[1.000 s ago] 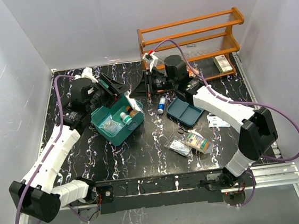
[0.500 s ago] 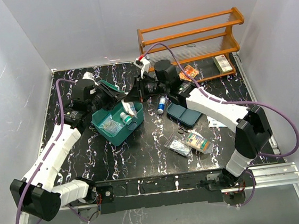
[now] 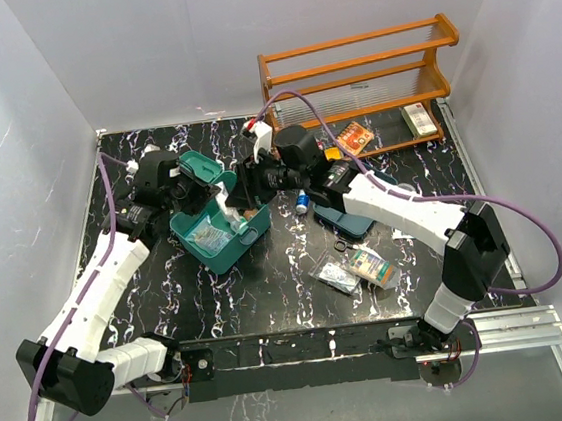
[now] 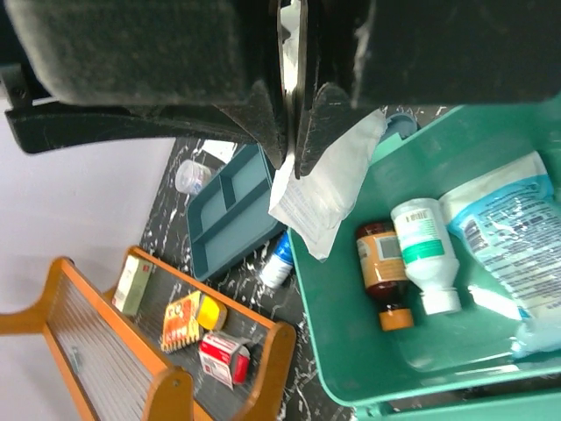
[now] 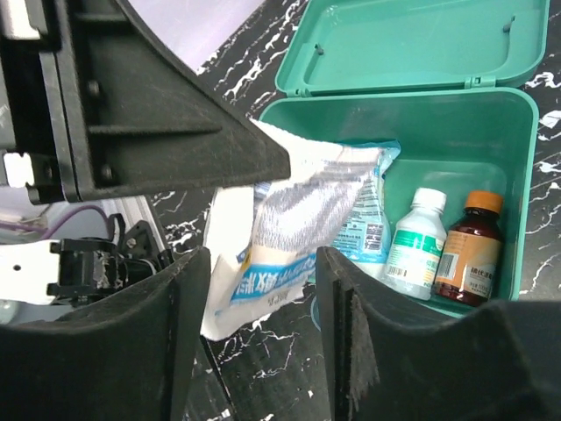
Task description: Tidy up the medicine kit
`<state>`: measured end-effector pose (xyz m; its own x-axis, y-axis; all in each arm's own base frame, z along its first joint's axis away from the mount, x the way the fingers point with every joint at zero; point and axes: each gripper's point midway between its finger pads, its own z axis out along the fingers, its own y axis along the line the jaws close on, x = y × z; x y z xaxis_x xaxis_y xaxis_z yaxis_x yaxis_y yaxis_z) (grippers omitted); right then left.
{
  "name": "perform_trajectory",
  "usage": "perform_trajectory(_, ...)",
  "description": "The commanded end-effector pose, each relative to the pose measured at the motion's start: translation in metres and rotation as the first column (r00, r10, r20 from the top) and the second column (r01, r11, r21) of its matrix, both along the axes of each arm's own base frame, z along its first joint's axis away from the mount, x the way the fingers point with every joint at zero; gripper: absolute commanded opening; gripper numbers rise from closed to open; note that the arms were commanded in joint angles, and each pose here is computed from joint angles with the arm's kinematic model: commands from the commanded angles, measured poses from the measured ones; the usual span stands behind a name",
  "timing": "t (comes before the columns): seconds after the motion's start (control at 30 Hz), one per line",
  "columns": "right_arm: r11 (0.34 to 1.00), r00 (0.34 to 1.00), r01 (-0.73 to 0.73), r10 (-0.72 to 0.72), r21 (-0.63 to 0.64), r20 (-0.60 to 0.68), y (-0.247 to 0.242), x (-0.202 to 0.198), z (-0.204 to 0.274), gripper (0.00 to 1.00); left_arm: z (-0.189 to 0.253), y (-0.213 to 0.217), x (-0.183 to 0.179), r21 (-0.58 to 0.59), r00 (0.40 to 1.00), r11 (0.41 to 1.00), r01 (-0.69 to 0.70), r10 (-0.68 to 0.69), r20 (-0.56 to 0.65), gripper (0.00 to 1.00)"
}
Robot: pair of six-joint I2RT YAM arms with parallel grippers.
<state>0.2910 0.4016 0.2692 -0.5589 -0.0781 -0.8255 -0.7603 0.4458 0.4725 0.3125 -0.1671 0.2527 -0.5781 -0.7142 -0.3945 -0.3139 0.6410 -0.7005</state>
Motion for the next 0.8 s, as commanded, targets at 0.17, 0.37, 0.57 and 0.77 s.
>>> perform_trajectory(0.17, 0.994, 0.988, 0.093, -0.085, -0.054, 0.132, 0.023, -0.006, 0.025, 0.57, 0.007, 0.039, -0.005, 0.069, 0.979, 0.978, -0.199, 0.201, -0.022, 0.00)
perform_trajectory(0.37, 0.991, 0.985, 0.107, -0.095, -0.078, 0.144, 0.047, -0.002, 0.016, 0.54, 0.007, 0.040, -0.003, 0.057, 0.974, 0.974, -0.221, 0.222, -0.030, 0.00)
perform_trajectory(0.57, 0.979, 0.979, 0.165, -0.147, -0.123, 0.144, 0.056, 0.012, -0.004, 0.42, 0.007, 0.042, -0.003, 0.051, 0.972, 0.971, -0.232, 0.233, -0.035, 0.01)
perform_trajectory(0.77, 0.977, 0.975, 0.183, -0.166, -0.110, 0.145, 0.055, 0.014, -0.001, 0.12, 0.008, 0.051, -0.005, 0.073, 0.966, 0.964, -0.256, 0.259, -0.025, 0.20)
